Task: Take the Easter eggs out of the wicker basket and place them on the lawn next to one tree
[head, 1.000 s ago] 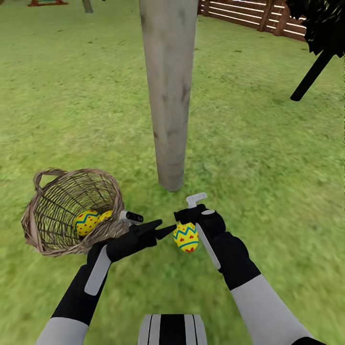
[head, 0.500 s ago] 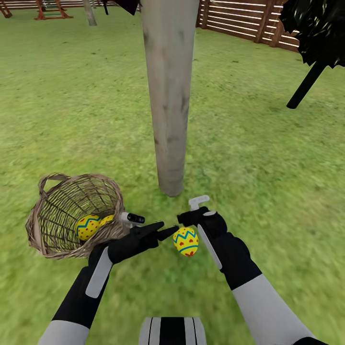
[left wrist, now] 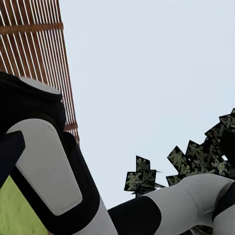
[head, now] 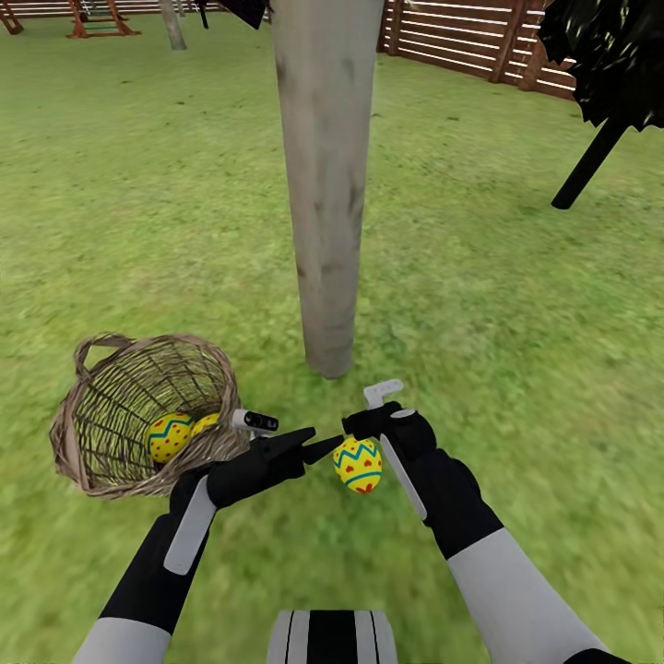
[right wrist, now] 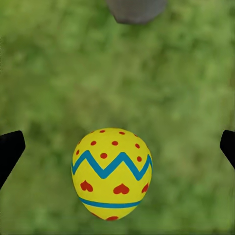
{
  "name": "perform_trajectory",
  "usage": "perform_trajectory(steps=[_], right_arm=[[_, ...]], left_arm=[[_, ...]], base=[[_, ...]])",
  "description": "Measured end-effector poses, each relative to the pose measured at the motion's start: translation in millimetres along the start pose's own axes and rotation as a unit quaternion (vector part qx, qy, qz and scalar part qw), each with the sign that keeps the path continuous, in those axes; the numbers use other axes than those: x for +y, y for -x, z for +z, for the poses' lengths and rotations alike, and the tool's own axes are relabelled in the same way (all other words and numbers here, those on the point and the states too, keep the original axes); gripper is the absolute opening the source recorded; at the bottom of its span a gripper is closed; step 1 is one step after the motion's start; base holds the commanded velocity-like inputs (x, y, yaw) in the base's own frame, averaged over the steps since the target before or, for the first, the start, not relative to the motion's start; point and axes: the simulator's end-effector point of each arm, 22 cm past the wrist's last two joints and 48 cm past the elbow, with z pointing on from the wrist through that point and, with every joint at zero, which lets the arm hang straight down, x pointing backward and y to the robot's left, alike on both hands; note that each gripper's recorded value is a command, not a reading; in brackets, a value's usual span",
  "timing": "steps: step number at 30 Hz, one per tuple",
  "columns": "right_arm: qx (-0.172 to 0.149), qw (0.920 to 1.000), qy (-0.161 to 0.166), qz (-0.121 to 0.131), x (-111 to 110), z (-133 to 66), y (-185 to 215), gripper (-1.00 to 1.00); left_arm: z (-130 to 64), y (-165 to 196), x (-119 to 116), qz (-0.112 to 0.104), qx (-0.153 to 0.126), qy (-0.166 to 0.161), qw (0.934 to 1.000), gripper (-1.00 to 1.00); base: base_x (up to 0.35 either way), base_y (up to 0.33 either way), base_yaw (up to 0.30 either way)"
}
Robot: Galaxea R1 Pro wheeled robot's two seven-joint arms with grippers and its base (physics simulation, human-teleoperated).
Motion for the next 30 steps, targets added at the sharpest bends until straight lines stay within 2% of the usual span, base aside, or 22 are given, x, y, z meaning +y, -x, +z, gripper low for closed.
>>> perform_trajectory(steps=[18,24,30], right_arm=[[0.001,1.0000,-0.001,0.000,-0.8,0.7,-0.9,1.00],[0.001,1.0000,-0.001,0.000,-1.1,0.4,-1.1,1.00],[0.001,1.0000,-0.002,0.000,-2.1,0.4,-1.0,1.00]], left_arm=[[-1.1,1.8,-1.3,0.001,-0.002,-0.002,1.0000,1.00],[-2.0,2.0,-1.9,0.001,-0.003,-0.002,1.0000,1.00],[-2.4,5.8,-8.2,-0.002,-0.012,-0.017,0.9998,1.00]], base=[[-0.305,0.000,0.000],[-0.048,0.000,0.000],[-0.003,0.000,0.000]])
